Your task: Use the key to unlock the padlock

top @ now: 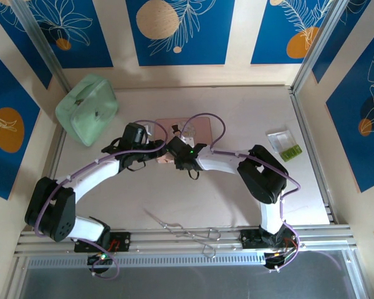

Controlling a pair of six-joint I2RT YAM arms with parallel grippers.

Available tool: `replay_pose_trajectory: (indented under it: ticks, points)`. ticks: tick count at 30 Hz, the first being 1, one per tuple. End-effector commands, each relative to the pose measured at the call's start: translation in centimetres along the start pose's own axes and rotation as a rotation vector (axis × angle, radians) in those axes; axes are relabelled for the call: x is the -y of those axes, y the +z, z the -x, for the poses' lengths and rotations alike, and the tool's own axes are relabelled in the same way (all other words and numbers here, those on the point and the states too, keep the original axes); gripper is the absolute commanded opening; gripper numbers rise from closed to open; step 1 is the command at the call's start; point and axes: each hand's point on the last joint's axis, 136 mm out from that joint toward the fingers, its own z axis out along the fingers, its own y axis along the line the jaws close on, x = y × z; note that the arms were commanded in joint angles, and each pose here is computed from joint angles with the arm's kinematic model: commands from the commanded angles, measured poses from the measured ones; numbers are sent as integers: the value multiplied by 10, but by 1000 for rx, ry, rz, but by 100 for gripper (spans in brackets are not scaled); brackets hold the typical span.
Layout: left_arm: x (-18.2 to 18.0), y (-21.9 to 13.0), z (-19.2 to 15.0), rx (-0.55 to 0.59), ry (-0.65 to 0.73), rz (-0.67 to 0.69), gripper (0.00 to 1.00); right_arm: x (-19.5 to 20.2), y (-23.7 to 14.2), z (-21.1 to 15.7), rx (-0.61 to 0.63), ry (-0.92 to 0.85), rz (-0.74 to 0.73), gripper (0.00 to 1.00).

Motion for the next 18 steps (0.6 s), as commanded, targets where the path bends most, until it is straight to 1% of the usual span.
replay_pose_trajectory:
  ticks: [1, 4, 12, 18]
  points:
    - [-6, 1, -3, -15, 1, 13, 58, 1, 0, -1, -20, -5, -18, 38]
    - [-7, 2, -4, -16, 0, 13, 58, 2, -3, -3, -36, -10, -21, 36]
    - [-7, 2, -2, -14, 3, 19, 58, 1, -6, -15, -102, -37, -7, 26]
    - [-7, 2, -2, -13, 1, 19, 57, -3, -11, -28, -229, -58, -1, 24]
